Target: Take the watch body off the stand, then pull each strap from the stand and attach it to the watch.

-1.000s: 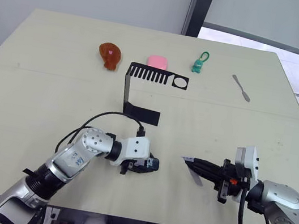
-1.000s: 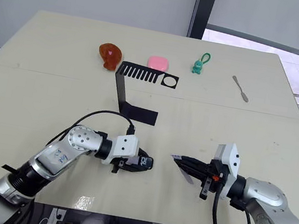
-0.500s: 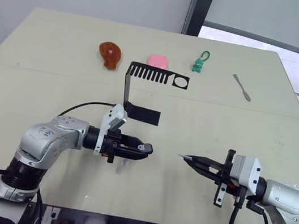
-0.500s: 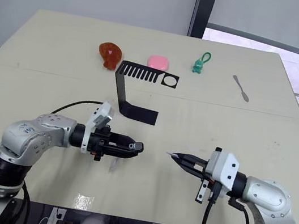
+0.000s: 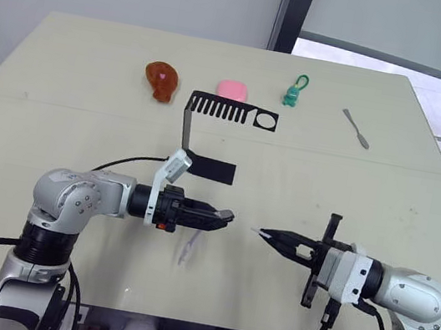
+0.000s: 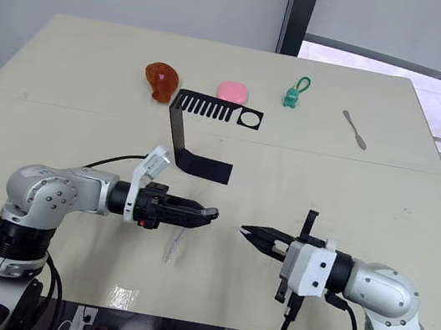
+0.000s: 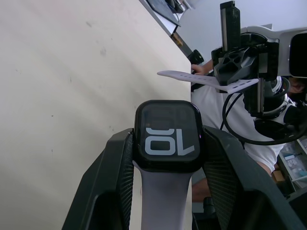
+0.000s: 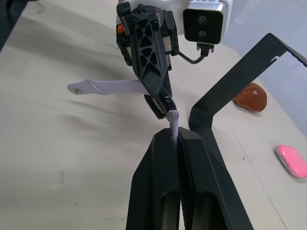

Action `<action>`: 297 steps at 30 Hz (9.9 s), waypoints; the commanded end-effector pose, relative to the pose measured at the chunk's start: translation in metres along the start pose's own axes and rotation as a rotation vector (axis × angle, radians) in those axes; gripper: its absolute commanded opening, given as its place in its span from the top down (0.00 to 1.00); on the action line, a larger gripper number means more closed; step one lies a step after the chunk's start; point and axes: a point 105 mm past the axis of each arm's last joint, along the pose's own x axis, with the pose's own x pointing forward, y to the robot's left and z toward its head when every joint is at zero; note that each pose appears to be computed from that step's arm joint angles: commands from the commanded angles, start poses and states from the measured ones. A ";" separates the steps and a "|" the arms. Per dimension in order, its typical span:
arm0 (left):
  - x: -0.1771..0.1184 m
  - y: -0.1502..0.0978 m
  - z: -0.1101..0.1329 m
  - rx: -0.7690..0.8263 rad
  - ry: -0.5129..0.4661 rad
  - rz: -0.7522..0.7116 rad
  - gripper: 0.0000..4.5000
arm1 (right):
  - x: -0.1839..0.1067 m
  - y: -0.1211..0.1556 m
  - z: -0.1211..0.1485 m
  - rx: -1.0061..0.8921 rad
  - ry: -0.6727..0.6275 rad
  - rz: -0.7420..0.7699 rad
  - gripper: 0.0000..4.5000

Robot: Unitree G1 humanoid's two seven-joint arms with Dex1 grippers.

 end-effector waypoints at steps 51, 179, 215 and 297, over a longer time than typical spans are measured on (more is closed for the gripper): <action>0.016 -0.008 0.003 0.032 0.003 -0.023 0.65 | 0.018 -0.003 -0.010 -0.051 -0.037 0.001 1.00; 0.035 -0.010 -0.005 0.027 0.075 0.025 0.65 | 0.048 -0.006 -0.013 -0.115 0.009 -0.016 1.00; 0.043 -0.005 -0.003 0.050 0.074 0.069 0.65 | 0.057 -0.008 -0.014 -0.113 0.049 -0.015 1.00; 0.047 -0.004 -0.005 0.058 0.079 0.075 0.65 | 0.071 -0.004 -0.020 -0.093 0.048 -0.004 1.00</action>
